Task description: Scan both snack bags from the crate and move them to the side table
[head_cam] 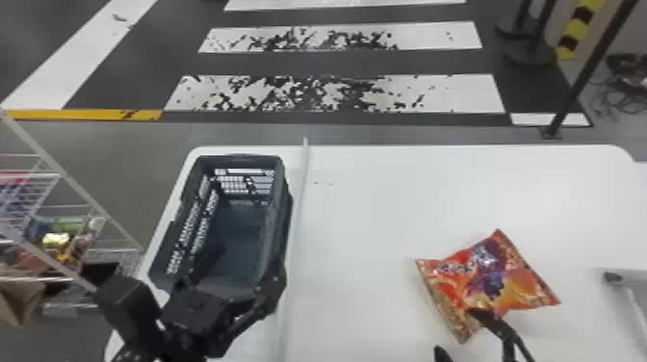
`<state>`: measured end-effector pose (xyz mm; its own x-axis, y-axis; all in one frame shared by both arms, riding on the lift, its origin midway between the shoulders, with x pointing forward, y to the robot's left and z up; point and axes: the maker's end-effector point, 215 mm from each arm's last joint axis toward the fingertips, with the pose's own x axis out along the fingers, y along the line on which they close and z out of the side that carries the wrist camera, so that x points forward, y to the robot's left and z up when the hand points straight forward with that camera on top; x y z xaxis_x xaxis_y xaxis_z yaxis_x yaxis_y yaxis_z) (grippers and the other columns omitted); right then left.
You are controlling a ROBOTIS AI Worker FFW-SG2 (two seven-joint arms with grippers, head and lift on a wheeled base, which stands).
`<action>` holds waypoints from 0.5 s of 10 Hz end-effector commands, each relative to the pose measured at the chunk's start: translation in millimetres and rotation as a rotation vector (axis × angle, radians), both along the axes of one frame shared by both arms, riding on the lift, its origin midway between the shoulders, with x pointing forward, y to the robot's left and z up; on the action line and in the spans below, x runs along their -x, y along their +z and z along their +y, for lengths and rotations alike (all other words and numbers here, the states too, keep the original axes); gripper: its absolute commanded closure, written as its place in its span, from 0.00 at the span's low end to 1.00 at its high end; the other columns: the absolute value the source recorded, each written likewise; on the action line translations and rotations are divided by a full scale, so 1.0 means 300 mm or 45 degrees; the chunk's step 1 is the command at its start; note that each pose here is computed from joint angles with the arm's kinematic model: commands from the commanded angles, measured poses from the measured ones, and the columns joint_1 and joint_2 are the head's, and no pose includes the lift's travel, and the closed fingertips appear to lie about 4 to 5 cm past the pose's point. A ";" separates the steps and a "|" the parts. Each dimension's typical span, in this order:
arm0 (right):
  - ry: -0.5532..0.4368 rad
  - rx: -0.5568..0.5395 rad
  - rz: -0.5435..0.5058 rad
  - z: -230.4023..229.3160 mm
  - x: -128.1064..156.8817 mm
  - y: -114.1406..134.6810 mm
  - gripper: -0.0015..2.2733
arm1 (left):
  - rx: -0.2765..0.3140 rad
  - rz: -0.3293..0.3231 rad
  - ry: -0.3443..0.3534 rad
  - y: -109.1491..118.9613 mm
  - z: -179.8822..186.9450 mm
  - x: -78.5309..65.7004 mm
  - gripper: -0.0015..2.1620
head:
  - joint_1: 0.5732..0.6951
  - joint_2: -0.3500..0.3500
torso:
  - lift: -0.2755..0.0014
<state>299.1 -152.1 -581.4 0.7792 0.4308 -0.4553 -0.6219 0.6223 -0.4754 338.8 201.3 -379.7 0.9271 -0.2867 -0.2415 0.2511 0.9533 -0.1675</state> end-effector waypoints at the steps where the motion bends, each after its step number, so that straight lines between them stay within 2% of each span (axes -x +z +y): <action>1: -0.013 0.032 0.004 -0.029 -0.011 -0.017 0.11 | 0.003 -0.004 -0.005 0.005 -0.008 -0.009 0.03 | 1.00 0.63 | 0.89; 4: -0.049 0.091 0.035 -0.080 -0.061 -0.059 0.23 | 0.009 0.010 -0.012 -0.008 -0.010 -0.017 0.03 | 1.00 0.58 | 0.89; 5: -0.072 0.116 0.061 -0.101 -0.074 -0.081 0.42 | 0.012 0.008 -0.011 -0.008 -0.007 -0.023 0.03 | 1.00 0.57 | 0.89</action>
<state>319.3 -178.8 -602.1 0.7794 0.3549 -0.5164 -0.6113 0.6116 -0.5022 344.9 198.7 -382.0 0.9227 -0.2975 -0.2452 0.2589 0.9494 -0.1776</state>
